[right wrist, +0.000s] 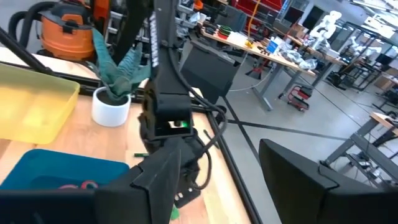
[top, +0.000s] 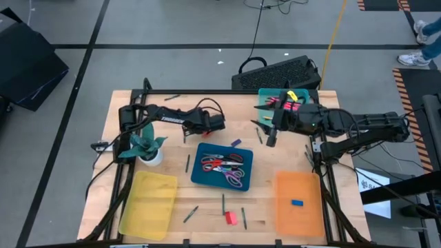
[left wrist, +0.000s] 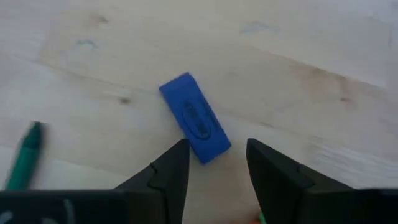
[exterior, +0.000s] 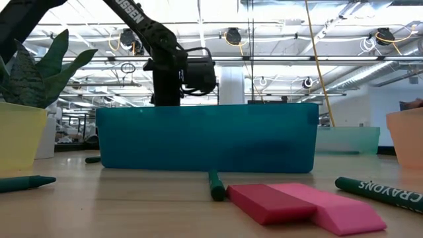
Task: Sort crayons/erasers/pens/pencils in bins
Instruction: Put the purple eraser into the orange bin
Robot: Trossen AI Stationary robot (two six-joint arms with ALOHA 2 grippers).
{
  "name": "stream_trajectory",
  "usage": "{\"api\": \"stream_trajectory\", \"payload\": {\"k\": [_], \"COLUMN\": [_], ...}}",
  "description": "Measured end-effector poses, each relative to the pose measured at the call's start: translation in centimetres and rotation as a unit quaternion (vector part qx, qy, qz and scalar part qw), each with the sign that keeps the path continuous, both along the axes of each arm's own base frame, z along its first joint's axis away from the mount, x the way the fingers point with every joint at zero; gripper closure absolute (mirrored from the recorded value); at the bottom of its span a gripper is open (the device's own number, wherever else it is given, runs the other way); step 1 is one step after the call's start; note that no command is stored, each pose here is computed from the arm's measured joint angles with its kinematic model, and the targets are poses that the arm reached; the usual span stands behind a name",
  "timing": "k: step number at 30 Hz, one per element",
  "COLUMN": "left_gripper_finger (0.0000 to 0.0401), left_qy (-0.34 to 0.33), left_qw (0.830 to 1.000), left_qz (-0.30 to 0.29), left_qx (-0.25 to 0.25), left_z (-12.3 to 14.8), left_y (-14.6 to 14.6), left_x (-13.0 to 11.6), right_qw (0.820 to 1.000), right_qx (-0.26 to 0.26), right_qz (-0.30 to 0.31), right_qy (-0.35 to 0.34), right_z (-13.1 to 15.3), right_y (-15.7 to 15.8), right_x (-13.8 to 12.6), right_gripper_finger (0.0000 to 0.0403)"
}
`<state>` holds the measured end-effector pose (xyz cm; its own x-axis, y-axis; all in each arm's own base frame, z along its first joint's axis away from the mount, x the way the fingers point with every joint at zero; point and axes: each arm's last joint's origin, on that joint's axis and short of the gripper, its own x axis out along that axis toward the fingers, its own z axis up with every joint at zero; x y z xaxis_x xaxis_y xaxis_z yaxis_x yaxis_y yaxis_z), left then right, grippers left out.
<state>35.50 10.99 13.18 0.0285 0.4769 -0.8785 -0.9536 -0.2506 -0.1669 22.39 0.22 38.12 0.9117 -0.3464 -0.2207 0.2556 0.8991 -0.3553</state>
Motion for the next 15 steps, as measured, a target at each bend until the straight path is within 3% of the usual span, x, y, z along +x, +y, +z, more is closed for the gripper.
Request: {"api": "stream_trajectory", "payload": {"k": [9, 15], "left_gripper_finger": [0.0165, 0.0158], "left_qy": [-0.014, -0.022], "left_qw": [0.999, 0.994], "left_qz": [0.050, 0.107], "left_qx": [-0.009, -0.019], "left_z": [-0.1, -1.5], "left_y": [0.7, 1.6], "left_x": [-0.4, -0.5], "right_qw": [1.000, 1.000], "right_qx": [-0.001, -0.006], "right_qz": [0.019, 0.022], "right_qy": [0.014, 0.017], "right_z": [-0.2, -0.3], "right_y": [0.8, 0.9], "right_x": [-0.1, -0.1], "right_gripper_finger": [0.0193, 0.0193]}}
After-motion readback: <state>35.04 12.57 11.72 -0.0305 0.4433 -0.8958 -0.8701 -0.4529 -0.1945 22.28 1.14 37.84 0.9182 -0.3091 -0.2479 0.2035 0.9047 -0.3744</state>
